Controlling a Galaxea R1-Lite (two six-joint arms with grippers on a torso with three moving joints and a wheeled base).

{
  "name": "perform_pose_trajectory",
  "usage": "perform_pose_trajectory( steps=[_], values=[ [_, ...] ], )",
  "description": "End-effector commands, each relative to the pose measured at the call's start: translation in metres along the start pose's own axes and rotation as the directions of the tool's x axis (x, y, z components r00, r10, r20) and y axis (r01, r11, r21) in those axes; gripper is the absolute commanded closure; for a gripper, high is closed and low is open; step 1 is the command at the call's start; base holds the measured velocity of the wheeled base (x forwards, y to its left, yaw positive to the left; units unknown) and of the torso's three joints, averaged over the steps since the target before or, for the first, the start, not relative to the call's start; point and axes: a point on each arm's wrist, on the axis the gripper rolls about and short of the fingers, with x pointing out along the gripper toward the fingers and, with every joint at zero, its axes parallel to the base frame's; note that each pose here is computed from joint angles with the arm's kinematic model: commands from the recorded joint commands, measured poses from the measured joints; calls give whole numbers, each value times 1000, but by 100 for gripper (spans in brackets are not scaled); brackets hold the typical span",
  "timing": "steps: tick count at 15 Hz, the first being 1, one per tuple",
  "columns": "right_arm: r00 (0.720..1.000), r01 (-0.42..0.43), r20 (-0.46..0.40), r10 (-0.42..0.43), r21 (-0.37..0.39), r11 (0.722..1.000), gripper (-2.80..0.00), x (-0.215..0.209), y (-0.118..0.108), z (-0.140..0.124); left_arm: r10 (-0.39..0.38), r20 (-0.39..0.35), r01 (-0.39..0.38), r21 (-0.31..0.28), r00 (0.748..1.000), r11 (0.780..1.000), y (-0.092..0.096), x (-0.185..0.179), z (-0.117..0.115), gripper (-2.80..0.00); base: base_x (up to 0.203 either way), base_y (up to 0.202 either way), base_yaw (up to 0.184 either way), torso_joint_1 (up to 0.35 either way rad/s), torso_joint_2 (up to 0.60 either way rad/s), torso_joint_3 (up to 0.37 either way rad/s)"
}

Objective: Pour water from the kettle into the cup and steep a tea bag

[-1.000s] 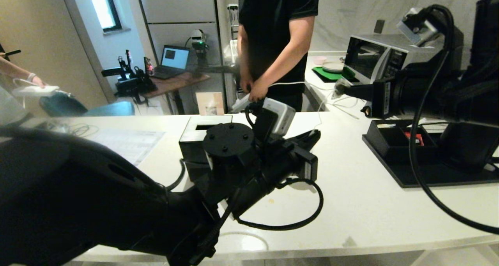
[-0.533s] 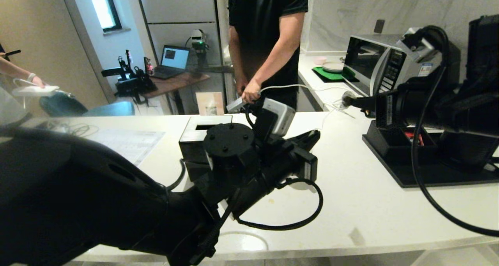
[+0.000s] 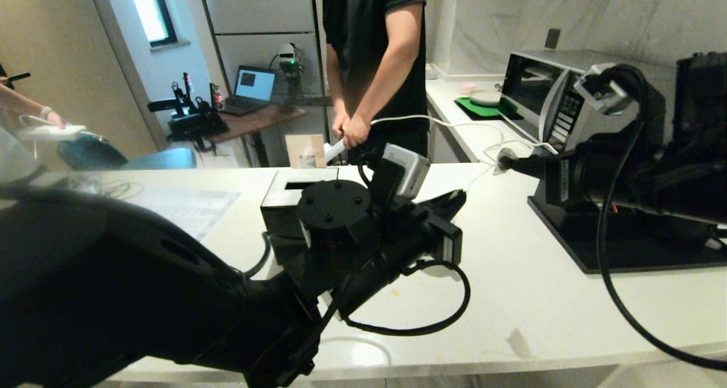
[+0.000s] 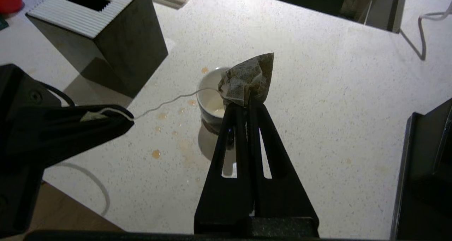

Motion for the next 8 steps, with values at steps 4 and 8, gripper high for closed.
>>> perform_pose_trajectory(
  steps=[4, 8],
  values=[
    [999, -2, -45, 2, -2, 1000, 0, -2, 0, -15, 2, 5, -2, -1, 1000, 1000, 1, 0, 0, 0, 0, 0, 0, 0, 0, 0],
    [997, -5, -75, 4, -4, 1000, 0, -5, 1, -26, 0, 5, 0, -1, 1000, 1000, 0, 0, 0, 0, 0, 0, 0, 0, 0, 0]
  ],
)
